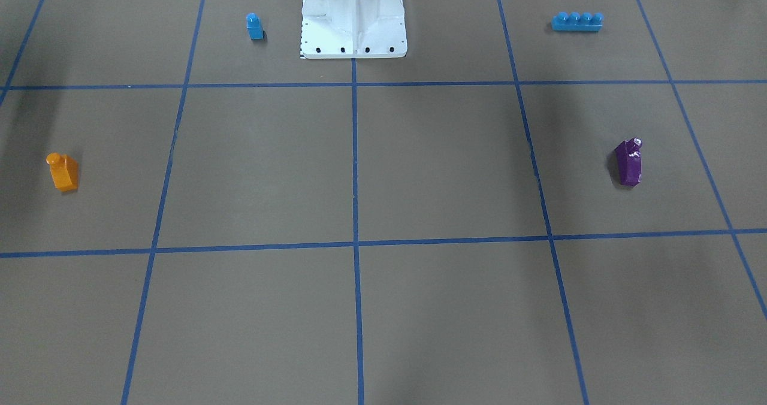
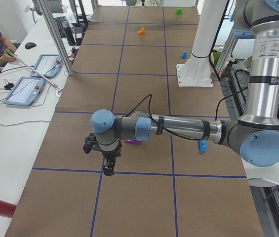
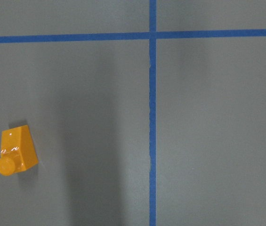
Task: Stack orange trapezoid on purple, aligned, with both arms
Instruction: 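Move the left gripper down toward the purple trapezoid block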
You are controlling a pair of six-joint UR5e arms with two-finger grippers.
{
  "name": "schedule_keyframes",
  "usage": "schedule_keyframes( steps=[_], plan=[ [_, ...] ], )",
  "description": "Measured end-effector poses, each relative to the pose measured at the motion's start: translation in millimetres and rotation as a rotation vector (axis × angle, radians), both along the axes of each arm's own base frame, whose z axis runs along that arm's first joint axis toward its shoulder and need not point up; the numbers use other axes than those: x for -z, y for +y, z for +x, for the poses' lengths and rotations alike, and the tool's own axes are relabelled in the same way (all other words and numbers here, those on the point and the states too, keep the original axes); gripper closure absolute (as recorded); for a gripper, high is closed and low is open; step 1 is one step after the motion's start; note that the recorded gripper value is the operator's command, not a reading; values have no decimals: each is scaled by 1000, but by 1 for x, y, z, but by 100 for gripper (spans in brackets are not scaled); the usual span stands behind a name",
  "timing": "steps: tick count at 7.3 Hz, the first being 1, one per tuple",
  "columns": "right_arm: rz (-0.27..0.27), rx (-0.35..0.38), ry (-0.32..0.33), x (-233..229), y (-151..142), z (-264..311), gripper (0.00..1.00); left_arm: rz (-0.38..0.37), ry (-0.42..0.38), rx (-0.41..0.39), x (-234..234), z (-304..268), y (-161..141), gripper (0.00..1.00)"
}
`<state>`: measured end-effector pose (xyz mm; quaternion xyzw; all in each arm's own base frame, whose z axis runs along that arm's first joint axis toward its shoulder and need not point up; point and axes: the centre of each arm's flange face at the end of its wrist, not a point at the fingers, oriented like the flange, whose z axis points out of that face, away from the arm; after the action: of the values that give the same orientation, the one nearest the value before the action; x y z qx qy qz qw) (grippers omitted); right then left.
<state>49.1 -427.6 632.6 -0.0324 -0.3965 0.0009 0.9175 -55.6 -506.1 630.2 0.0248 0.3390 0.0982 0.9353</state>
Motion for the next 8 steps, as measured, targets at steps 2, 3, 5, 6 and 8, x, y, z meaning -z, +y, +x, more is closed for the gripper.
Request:
schedule_keyframes(
  steps=[2,3,5,6,8],
  plan=[
    [11,-2,-1,6,-3,0,0,4,-3,0,2,0,0,0],
    [15,-6,-2,9,-5,0,0,12,-3,1,6,0,-3,0],
    [39,-9,-2,22,-9,1,0,52,-2,-3,21,4,-9,0],
    [66,-10,-1,35,-11,1,0,75,2,-1,34,12,-13,0],
    [106,-26,-8,62,-32,-1,0,82,57,49,79,52,-18,0]
  ],
)
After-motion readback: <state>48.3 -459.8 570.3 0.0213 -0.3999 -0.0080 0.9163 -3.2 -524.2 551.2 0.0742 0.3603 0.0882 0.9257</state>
